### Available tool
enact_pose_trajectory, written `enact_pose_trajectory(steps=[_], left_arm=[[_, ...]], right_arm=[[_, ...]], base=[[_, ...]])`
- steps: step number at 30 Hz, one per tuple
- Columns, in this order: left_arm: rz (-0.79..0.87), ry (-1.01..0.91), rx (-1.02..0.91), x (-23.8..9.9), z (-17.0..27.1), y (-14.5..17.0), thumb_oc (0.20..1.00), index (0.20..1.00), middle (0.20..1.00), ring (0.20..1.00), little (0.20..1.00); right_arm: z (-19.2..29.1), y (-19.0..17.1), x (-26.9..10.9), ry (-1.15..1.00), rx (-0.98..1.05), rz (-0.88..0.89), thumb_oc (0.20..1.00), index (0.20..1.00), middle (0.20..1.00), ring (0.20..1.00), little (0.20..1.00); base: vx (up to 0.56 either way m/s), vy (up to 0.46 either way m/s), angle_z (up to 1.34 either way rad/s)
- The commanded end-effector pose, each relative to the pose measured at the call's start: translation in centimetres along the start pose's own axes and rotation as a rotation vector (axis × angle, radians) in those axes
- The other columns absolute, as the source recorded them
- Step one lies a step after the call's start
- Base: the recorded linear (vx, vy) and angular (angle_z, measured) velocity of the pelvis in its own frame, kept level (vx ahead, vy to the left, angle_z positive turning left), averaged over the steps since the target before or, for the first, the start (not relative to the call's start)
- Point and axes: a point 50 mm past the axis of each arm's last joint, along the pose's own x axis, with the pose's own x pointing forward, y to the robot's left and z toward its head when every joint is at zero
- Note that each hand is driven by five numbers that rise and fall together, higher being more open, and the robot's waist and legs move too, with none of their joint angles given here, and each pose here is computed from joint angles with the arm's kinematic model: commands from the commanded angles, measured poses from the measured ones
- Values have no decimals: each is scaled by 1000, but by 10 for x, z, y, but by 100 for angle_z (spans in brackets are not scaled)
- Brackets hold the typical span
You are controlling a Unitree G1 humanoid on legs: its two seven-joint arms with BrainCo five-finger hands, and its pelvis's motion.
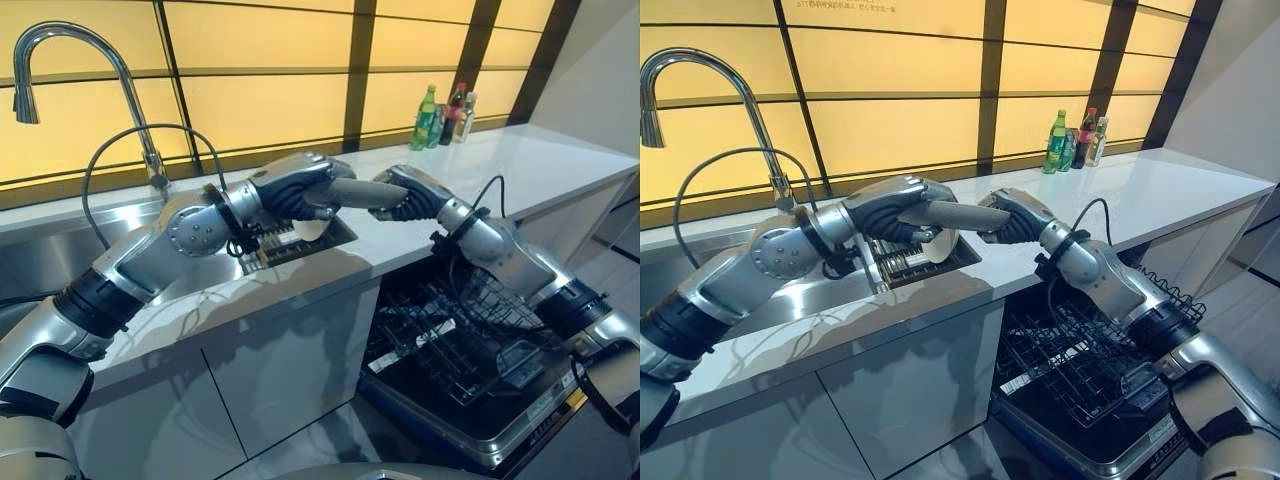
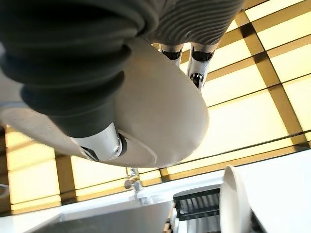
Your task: Pick up plates and place into dishwasher.
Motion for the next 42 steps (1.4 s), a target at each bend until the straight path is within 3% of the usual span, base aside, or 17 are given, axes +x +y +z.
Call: enact_pose_trajectory(steps=[1,5,10,16,24,36,42], left_arm=[[83,-27,71,1,7,20,1000,1000,1000,1000,1000],[95,81,123,-13,-9,20,1000,1000,1000,1000,1000],[131,288,355,-38,-38,31,1000,1000,1000,1000,1000],[295,507,607,-80,-76,51,1000,1000,1000,1000,1000],[448,680,728,-112,-101,82,1000,1000,1000,1000,1000],[647,660,849,-82,-91,143,1000,1000,1000,1000,1000],[660,637,877,-64,-83,161,1000,1000,1000,1000,1000]], right_arm=[[23,-55,2,-146,48,-257,200,200,200,200,200],[18,-54,-19,-124,77,-271,200,200,200,200,200],[4,-54,-46,-42,67,-266,200,200,200,200,200],[-28,-46,-87,155,82,-211,200,200,200,200,200],[-55,-42,-111,331,128,-73,200,200,200,200,200],[-82,-47,-75,468,110,71,200,200,200,200,200],[-90,-58,-51,523,94,105,200,200,200,200,200]], base=[[36,16,-2],[36,11,-4],[34,15,-8],[37,29,-14],[-3,45,-17],[-118,44,-8],[-93,3,-4]])
